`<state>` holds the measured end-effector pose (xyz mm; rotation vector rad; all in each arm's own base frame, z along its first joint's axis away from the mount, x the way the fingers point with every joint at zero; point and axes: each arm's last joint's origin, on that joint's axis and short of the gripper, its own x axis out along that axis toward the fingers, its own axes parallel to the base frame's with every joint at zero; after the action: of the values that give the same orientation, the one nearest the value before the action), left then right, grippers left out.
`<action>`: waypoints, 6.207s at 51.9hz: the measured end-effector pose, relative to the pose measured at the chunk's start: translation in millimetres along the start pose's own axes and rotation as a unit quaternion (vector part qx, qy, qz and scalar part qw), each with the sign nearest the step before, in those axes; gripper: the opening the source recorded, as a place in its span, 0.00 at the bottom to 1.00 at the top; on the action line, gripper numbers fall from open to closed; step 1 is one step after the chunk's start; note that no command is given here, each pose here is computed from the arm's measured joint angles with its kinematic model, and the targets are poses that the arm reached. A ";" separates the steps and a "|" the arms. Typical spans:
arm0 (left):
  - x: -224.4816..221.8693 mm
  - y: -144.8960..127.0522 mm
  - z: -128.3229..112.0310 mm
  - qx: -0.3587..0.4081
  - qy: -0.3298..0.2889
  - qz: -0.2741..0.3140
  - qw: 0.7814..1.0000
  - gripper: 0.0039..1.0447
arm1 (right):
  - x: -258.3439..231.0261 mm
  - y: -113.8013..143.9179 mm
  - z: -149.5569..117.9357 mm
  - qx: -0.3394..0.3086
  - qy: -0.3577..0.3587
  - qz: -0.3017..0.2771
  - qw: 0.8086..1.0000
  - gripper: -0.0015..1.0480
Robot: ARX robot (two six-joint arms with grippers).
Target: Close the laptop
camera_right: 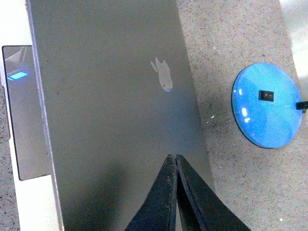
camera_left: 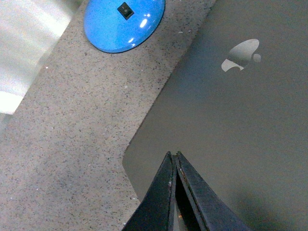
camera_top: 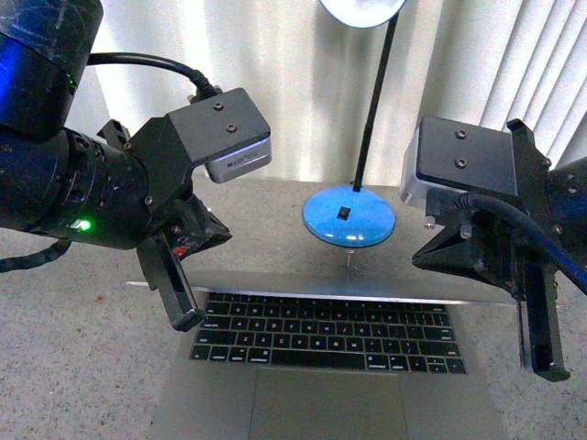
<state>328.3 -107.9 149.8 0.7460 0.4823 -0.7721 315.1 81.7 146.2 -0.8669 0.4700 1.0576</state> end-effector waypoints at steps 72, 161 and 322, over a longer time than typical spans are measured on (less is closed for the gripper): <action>35.2 -75.3 -37.6 -0.032 0.014 -0.078 0.996 0.03 | 41.0 51.4 -48.3 0.016 0.027 0.055 0.998 0.03; -11.5 -62.6 -80.0 -0.398 -0.144 0.241 0.874 0.45 | 11.9 52.8 -55.3 0.345 -0.110 -0.338 0.869 0.46; -208.5 -115.9 -94.9 -0.350 -0.238 0.367 0.829 0.95 | -154.4 169.8 -40.8 0.392 -0.214 -0.485 0.752 0.94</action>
<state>96.3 -0.2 172.0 -0.0052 -0.0227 -0.0023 97.6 0.1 165.4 -0.0109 -0.0025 0.0027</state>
